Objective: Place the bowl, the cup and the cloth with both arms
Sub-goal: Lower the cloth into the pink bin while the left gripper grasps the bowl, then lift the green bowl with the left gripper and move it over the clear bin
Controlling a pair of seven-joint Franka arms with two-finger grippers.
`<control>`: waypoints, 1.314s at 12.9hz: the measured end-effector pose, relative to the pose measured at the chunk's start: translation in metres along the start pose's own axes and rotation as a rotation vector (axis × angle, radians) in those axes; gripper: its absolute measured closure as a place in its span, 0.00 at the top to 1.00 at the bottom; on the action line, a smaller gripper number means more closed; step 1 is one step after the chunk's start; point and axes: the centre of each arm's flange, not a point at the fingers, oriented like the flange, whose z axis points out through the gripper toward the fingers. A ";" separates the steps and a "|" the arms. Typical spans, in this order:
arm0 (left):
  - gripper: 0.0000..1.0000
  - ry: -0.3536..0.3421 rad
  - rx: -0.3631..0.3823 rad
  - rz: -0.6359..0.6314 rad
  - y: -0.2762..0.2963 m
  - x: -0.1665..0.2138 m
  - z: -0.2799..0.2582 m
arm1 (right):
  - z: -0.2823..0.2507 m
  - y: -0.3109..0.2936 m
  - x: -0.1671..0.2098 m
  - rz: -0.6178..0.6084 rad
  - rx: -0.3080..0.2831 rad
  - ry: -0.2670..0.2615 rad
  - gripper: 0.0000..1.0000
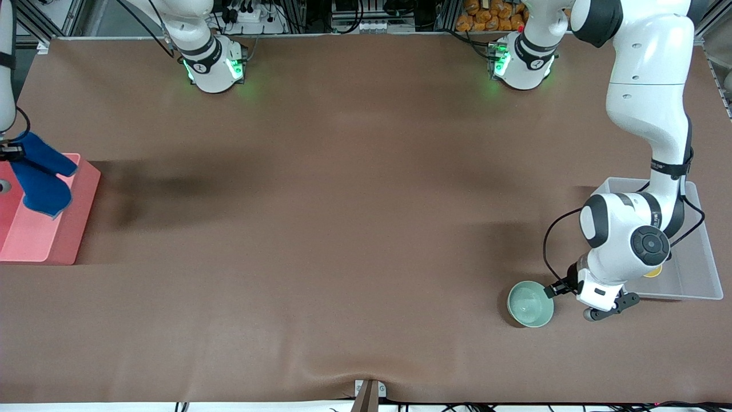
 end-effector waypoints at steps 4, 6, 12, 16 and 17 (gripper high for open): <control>0.50 0.037 -0.015 -0.050 0.004 0.008 0.002 | 0.035 0.045 -0.007 -0.080 -0.013 0.047 0.02; 0.48 0.047 -0.020 -0.063 0.006 0.012 0.000 | 0.048 0.064 -0.007 -0.123 -0.039 0.071 0.02; 0.40 0.052 -0.027 -0.117 0.015 0.014 0.006 | 0.082 0.115 0.010 -0.287 -0.106 0.131 0.02; 0.27 0.046 -0.026 -0.129 0.022 0.010 0.012 | 0.101 0.133 0.014 -0.371 -0.162 0.173 0.02; 0.15 0.051 -0.027 -0.130 0.022 0.012 0.010 | 0.105 0.136 0.016 -0.377 -0.177 0.184 0.02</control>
